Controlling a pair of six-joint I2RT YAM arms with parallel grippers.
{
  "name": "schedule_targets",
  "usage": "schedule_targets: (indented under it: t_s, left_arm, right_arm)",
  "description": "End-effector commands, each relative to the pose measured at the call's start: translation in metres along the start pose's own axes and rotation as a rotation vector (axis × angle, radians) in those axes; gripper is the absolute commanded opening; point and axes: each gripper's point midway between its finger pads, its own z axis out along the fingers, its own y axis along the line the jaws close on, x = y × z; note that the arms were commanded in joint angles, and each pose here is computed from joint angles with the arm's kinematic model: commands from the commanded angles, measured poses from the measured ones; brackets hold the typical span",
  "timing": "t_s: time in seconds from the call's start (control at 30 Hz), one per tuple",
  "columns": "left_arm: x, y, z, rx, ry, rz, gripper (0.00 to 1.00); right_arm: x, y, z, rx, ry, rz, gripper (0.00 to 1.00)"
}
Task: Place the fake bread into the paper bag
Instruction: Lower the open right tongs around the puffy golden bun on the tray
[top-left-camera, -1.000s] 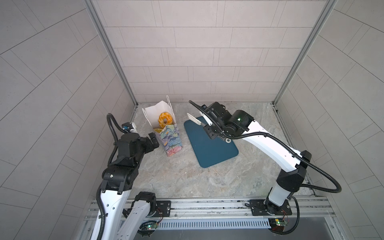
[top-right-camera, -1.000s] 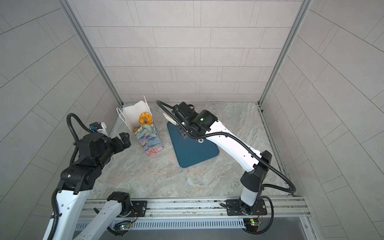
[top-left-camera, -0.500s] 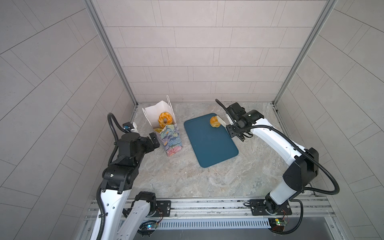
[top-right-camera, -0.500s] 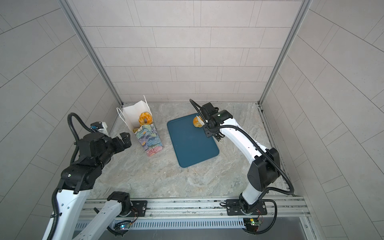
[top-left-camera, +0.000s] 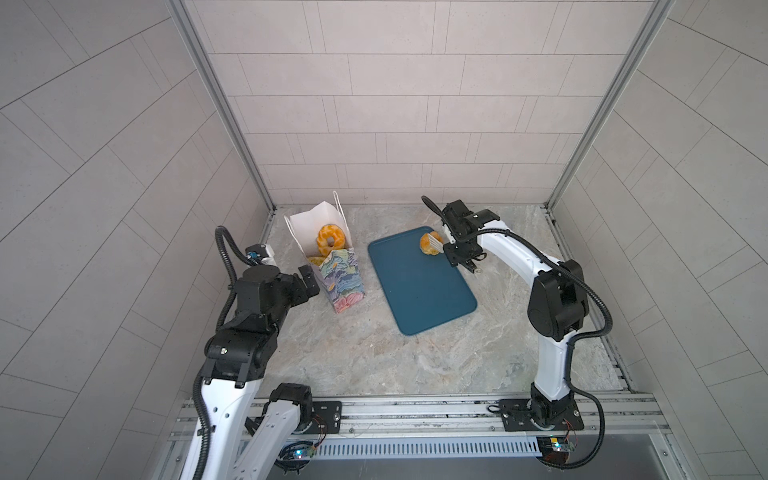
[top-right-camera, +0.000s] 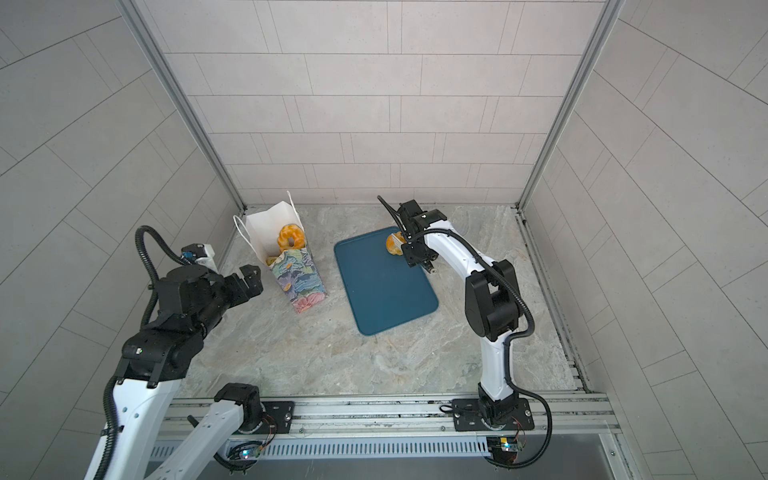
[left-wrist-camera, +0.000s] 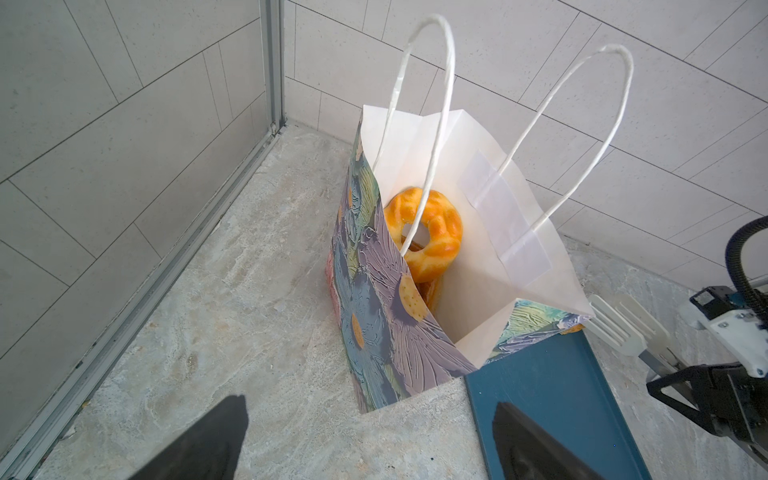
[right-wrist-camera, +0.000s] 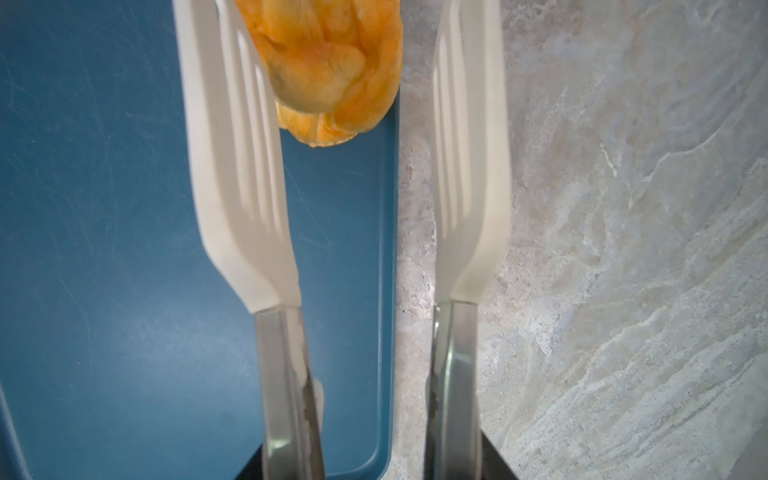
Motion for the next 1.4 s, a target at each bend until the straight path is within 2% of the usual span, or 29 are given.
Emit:
schedule_targets:
  t_s: [0.0,0.3,0.53,0.8,1.0,1.37]
  left_arm:
    - [0.004,0.002,0.001,-0.012,0.008,0.011,1.0]
    - [0.006,0.005,0.001,-0.022,0.009,0.016,1.0]
    - [0.006,0.005,0.001,-0.023,0.01,0.016,1.0]
    - [0.008,0.005,0.002,-0.023,0.014,0.014,1.0]
    - [0.006,0.007,0.0,-0.026,0.001,0.013,1.0]
    - [0.007,0.007,-0.001,-0.024,0.0,0.011,1.0]
  right_arm:
    - [-0.02,-0.006,-0.008,-0.012,-0.058,0.012,0.52]
    - [-0.032,0.001,0.001,-0.058,-0.069,0.03,0.52]
    - [-0.029,-0.011,0.016,0.018,-0.017,0.03,0.5]
    - [-0.012,0.027,0.02,-0.137,0.042,-0.034,0.48]
    - [0.009,0.044,0.015,-0.174,0.066,-0.057,0.48]
    - [0.018,0.065,-0.002,-0.214,0.071,-0.096,0.47]
